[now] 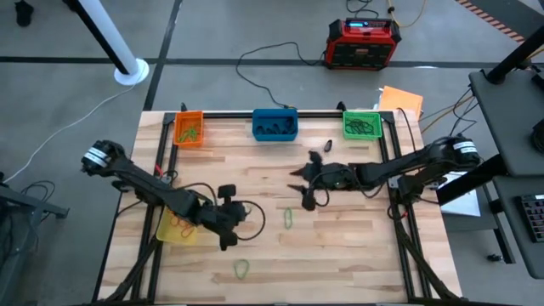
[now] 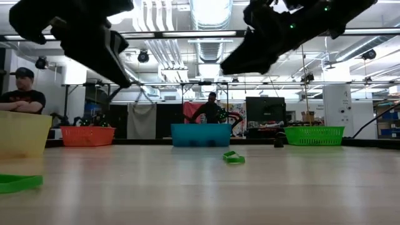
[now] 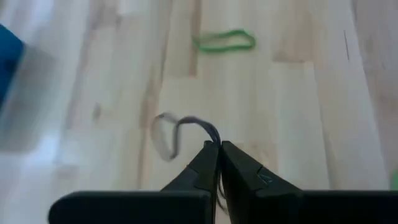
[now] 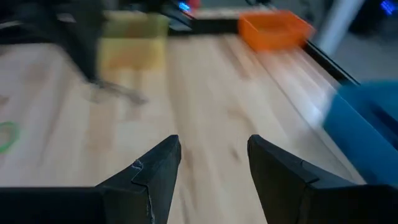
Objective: Sort rubber bands into baskets
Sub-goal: Put the violet rubber band into the green bin
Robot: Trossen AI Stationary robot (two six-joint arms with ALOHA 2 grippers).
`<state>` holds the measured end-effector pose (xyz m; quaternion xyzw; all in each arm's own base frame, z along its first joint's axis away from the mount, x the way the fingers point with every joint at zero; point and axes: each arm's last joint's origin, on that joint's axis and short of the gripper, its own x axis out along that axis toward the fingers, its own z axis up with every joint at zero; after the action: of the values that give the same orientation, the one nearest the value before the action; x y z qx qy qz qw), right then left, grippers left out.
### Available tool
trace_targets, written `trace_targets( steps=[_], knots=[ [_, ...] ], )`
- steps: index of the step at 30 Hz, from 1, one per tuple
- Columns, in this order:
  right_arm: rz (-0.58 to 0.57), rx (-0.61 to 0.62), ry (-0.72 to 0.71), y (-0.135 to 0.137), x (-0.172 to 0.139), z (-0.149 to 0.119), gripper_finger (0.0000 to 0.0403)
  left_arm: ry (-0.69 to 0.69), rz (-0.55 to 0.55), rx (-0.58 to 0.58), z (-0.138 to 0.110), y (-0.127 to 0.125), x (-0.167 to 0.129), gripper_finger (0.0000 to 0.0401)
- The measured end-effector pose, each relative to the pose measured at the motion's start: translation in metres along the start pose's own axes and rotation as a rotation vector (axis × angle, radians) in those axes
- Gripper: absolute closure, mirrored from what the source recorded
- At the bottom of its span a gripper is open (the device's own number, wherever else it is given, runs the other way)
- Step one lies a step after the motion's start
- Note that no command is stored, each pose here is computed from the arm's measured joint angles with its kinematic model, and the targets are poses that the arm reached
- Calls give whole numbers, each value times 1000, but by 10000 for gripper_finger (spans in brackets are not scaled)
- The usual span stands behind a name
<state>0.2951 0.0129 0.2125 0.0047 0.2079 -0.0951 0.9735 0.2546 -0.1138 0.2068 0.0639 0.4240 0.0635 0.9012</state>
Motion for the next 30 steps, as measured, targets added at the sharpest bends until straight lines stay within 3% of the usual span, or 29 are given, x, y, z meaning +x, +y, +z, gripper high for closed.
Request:
trace_targets(
  steps=[8, 12, 17, 25, 30],
  knots=[
    [78, -183, -185, 26, 44, -2, 220, -76, 64, 55, 9, 14, -6, 401],
    [129, -264, -182, 35, 65, 0, 220, -86, 30, 82, 8, 25, 3, 401],
    [144, -335, -91, 42, 87, 2, 220, -84, 12, 62, 9, 41, 11, 401],
    [2, -454, 77, 45, 112, 15, 212, -90, 13, 74, 13, 54, 14, 401],
    [0, -513, 118, 47, 121, 21, 209, -103, 16, 75, 16, 59, 15, 401]
  ],
)
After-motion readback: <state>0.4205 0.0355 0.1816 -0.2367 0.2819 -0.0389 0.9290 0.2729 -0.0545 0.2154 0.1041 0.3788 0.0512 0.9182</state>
